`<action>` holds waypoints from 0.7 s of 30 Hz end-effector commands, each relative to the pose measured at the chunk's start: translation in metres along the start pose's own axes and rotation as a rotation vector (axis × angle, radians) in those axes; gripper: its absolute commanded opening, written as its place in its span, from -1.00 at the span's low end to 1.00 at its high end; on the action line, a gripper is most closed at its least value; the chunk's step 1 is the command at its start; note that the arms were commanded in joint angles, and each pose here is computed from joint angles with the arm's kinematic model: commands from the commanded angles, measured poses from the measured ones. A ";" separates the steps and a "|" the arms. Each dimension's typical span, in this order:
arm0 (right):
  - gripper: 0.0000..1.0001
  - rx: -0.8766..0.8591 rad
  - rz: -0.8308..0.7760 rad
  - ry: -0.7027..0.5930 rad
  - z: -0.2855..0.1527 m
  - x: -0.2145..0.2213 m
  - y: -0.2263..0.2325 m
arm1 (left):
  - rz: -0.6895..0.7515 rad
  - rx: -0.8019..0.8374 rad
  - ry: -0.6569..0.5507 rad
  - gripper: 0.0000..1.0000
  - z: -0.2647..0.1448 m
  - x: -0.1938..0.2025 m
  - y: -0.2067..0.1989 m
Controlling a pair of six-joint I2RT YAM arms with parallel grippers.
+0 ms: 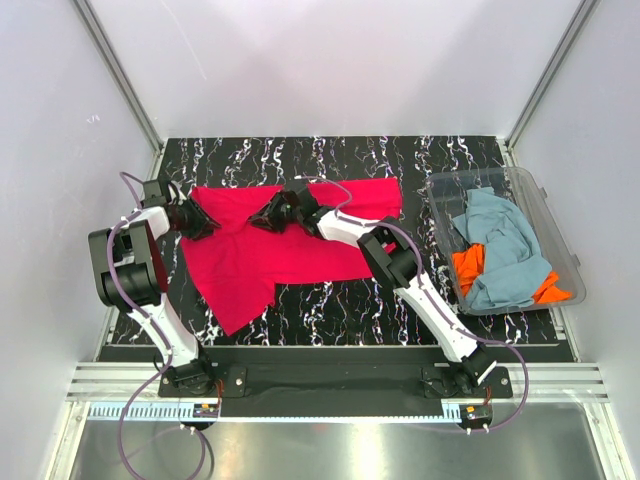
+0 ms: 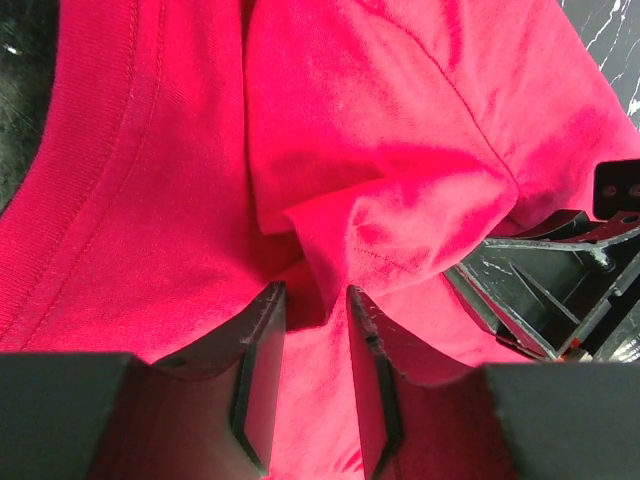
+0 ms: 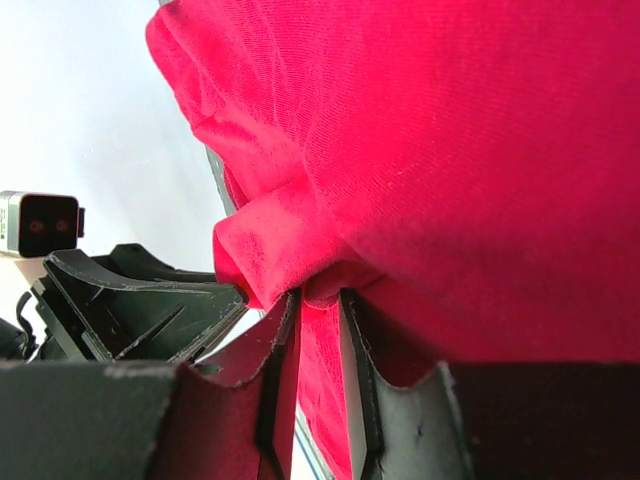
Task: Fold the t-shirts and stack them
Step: Fold the tshirt
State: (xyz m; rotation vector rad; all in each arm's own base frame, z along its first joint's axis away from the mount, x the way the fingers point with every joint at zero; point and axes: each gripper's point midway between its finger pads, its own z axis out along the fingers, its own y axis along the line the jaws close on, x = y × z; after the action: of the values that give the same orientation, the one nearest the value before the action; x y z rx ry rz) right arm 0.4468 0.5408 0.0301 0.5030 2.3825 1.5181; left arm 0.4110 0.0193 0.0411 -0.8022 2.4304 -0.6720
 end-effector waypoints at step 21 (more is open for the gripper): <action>-1.00 -0.074 -0.026 0.189 -0.071 -0.005 0.071 | -0.006 0.014 -0.064 -1.00 -0.033 -0.023 -0.024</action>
State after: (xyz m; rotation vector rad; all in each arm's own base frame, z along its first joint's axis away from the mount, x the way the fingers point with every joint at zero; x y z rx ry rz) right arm 0.4400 0.5160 0.0551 0.4643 2.4942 1.5477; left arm 0.4121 0.0207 0.0568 -0.8443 2.4291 -0.6784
